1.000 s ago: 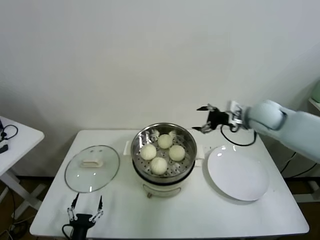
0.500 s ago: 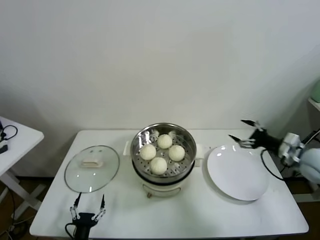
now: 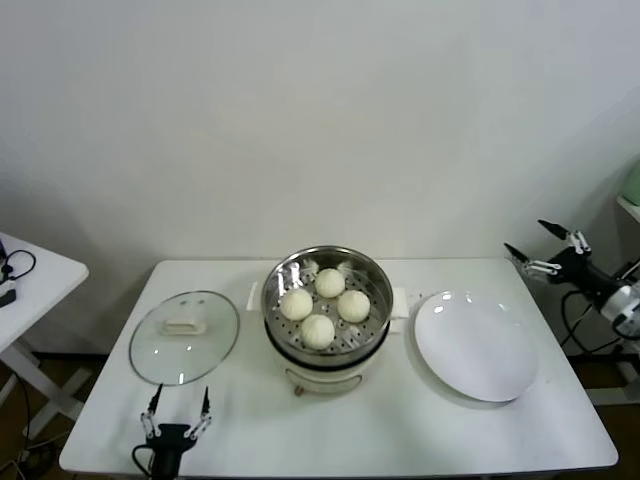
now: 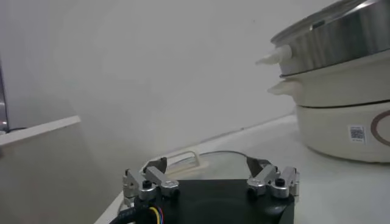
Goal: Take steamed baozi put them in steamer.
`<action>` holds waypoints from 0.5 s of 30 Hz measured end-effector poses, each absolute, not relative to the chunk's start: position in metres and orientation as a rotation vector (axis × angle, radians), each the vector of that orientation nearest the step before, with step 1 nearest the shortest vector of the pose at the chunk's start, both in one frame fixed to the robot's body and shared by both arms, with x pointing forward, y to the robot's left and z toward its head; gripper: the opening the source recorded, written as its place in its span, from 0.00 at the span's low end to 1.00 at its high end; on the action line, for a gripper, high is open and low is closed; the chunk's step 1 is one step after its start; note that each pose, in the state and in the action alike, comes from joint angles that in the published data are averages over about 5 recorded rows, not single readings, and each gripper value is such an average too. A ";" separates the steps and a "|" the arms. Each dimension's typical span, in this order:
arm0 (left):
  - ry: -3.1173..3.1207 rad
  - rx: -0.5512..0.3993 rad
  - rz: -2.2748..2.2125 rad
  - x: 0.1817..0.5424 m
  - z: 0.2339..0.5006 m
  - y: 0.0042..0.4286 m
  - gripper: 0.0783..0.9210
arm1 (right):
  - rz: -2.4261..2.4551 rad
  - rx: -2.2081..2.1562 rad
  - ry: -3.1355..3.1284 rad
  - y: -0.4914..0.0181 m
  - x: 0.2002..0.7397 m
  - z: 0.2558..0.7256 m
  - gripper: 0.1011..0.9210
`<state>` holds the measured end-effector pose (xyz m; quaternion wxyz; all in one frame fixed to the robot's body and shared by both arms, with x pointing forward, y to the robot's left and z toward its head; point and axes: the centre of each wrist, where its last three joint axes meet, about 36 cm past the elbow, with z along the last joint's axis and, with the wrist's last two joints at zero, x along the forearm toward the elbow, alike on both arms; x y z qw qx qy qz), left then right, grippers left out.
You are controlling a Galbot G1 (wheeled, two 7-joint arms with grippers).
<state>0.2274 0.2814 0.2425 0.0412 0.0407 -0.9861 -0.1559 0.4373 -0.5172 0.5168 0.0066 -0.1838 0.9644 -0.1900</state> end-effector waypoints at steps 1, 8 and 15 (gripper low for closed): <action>-3.020 0.125 -0.476 0.228 0.242 0.281 0.88 | -0.584 -0.562 3.014 -0.519 0.437 0.515 0.88; -3.020 0.124 -0.483 0.230 0.242 0.281 0.88 | -0.493 -0.557 3.012 -0.504 0.448 0.486 0.88; -3.022 0.118 -0.489 0.227 0.245 0.281 0.88 | -0.252 -0.665 3.019 -0.436 0.451 0.424 0.88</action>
